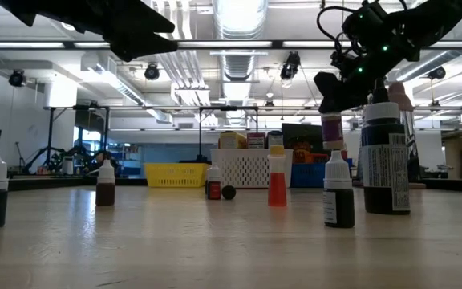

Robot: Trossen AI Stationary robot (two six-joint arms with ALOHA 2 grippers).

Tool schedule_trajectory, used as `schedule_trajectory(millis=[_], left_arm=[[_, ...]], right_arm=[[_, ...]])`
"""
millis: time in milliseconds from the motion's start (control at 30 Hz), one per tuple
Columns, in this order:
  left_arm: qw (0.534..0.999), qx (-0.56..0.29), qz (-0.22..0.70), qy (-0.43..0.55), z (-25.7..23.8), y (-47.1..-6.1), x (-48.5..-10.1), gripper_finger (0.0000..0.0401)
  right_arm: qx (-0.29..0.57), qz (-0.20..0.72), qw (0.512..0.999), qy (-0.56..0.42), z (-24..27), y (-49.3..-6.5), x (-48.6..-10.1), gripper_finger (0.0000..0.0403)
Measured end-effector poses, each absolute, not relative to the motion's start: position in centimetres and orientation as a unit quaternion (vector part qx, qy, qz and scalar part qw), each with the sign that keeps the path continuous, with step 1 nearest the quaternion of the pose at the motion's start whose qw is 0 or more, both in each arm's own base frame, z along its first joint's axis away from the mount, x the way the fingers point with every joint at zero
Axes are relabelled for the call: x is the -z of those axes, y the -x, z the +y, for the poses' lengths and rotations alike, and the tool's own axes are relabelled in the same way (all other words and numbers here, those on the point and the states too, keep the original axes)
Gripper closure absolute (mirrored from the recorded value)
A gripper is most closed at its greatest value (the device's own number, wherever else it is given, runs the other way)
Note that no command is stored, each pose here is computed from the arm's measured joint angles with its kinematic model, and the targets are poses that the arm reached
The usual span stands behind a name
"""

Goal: Pick & Place Kitchen Items
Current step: Put the black seasoning bottle into the blue basket

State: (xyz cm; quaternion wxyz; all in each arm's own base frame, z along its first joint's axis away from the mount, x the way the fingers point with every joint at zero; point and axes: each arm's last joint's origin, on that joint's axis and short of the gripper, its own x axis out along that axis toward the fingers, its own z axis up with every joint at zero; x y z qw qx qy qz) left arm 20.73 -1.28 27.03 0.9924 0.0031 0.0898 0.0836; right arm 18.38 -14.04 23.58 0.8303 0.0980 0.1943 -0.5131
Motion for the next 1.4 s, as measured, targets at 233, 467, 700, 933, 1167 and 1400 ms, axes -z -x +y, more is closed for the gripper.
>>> schedule_trajectory(millis=[233, 467, 700, 933, 1167, 1400], left_arm=[[0.992, -0.083, 0.090, -0.003, -1.3, -20.7, -27.0, 0.0089], [0.992, -0.083, 0.090, -0.003, -1.3, -20.7, -27.0, 0.0089], [0.992, -0.083, 0.090, -0.005, -1.3, -20.7, -27.0, 0.0089], [0.992, -0.083, 0.089, -0.016, -1.3, -20.7, -27.1, 0.0089], [0.993, -0.083, 0.081, -0.017, -1.3, -20.8, -27.2, 0.0089], [0.993, -0.083, 0.082, -0.017, -1.3, -20.8, -27.2, 0.0089]], right_arm=[[0.515, 0.195, 0.828, -0.105, -14.1, -18.3, -23.4, 0.0194], [0.498, 0.178, 0.840, -0.120, -13.8, -18.7, -23.6, 0.0195], [0.504, 0.138, 0.844, -0.121, -13.4, -19.3, -24.1, 0.0198], [0.522, 0.116, 0.835, -0.128, -11.7, -20.2, -24.2, 0.0198], [0.573, 0.102, 0.802, -0.133, -10.7, -21.6, -23.0, 0.0199], [0.607, 0.129, 0.776, -0.114, -11.6, -23.2, -20.1, 0.0199]])
